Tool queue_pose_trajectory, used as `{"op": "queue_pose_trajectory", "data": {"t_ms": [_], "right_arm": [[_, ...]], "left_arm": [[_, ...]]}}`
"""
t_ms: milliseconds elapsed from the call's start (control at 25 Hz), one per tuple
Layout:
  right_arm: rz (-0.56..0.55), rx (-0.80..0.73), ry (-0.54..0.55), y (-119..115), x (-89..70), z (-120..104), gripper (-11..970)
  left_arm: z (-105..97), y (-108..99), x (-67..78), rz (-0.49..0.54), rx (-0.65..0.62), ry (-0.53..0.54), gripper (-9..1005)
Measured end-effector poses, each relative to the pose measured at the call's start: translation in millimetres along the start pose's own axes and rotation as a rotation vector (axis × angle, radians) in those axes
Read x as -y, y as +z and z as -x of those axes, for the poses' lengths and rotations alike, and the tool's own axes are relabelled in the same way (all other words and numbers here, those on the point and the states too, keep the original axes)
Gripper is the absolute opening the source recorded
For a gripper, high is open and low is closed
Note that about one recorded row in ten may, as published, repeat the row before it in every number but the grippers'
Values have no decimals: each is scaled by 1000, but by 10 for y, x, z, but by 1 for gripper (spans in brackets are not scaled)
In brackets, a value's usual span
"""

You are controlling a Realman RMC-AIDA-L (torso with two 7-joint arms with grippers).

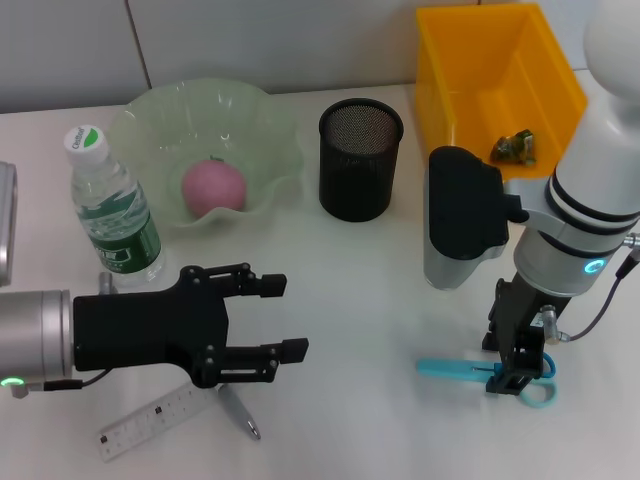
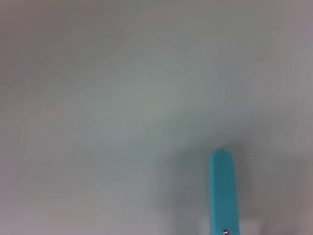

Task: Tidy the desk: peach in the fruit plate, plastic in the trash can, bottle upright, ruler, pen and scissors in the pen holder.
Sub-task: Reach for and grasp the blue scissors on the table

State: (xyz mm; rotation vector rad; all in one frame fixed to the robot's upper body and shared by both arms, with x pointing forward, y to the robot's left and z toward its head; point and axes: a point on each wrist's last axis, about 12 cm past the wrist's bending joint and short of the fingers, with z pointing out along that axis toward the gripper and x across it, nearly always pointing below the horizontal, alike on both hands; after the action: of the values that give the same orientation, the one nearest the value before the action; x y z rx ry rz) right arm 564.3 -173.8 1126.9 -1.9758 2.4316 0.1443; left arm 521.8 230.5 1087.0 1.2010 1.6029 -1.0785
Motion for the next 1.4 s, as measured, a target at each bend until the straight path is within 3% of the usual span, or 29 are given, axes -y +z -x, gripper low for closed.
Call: {"op": "queue_pose_trajectory", "data": {"t_ms": [1400], "right_arm": [[-5,-25,-35,45,-72,69,478]], "left_arm": [[20,-8,-23,13,8,4,769]]}}
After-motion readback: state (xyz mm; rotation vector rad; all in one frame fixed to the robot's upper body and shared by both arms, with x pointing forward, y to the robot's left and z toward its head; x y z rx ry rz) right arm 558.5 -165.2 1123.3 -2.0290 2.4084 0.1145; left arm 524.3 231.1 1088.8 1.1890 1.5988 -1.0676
